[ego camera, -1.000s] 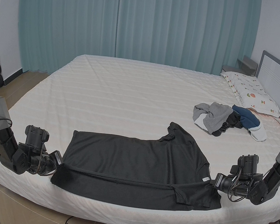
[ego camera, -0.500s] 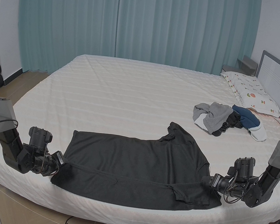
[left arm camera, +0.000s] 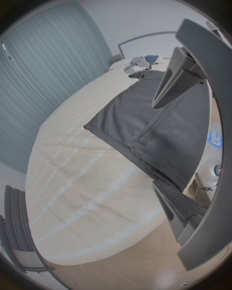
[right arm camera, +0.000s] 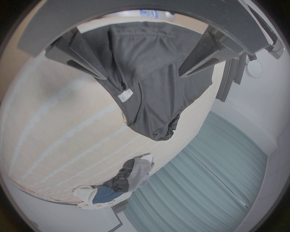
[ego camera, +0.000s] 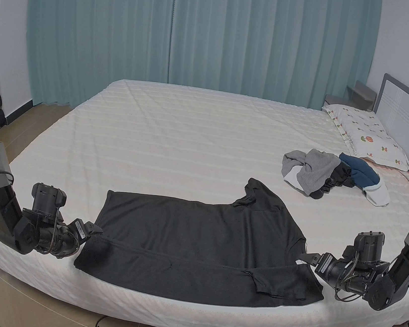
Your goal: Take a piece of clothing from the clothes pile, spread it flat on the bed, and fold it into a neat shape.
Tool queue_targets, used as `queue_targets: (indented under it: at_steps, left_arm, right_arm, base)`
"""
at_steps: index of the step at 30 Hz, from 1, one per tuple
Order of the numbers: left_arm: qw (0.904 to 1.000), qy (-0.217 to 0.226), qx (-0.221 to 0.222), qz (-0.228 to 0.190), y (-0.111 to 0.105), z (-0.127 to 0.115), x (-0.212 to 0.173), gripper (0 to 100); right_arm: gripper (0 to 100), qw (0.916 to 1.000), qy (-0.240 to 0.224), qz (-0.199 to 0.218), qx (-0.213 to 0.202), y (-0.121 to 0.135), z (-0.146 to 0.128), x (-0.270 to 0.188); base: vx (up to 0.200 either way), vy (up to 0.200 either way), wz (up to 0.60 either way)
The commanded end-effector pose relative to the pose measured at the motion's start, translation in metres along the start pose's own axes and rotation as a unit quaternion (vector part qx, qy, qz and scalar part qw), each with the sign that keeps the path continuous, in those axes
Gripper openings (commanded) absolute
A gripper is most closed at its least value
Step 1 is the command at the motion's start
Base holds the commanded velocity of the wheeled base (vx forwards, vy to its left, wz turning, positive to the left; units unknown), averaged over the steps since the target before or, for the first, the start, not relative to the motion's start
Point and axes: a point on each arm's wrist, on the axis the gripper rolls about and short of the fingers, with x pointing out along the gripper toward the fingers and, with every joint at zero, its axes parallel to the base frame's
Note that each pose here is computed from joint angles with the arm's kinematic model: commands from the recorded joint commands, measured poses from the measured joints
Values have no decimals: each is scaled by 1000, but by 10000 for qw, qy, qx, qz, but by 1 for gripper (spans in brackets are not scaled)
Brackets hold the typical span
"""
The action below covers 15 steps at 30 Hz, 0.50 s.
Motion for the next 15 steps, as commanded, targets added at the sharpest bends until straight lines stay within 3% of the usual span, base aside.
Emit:
queue_targets:
  at_steps: [1,3,4,8,15]
  left_arm:
    - [9992,-129,-59,-362,1,4,-30,100]
    - [9992,-129,-59,-362,1,4,-30,100]
    - [9988,-23,-45,-491,8,-4,-37,100]
    - [9981,-25,-47,-616,13,-12,-40,100]
    - [9976,172,-24,-674,14,-19,-37,100]
  right_arm:
    - [100,9997,-46,44,235,2,-5,-31]
    - [100,9997,-46,44,235,2,-5,-31]
    - [100,9967,14,88,811,3,-12,-44]
    - [100,9855,80,162,1688,7,-14,-45]
    - [100,9805,160,327,1929,4,-18,-51]
  base:
    - [0,0,0]
    - [0,0,0]
    - [0,0,0]
    - [0,0,0]
    - [0,0,0]
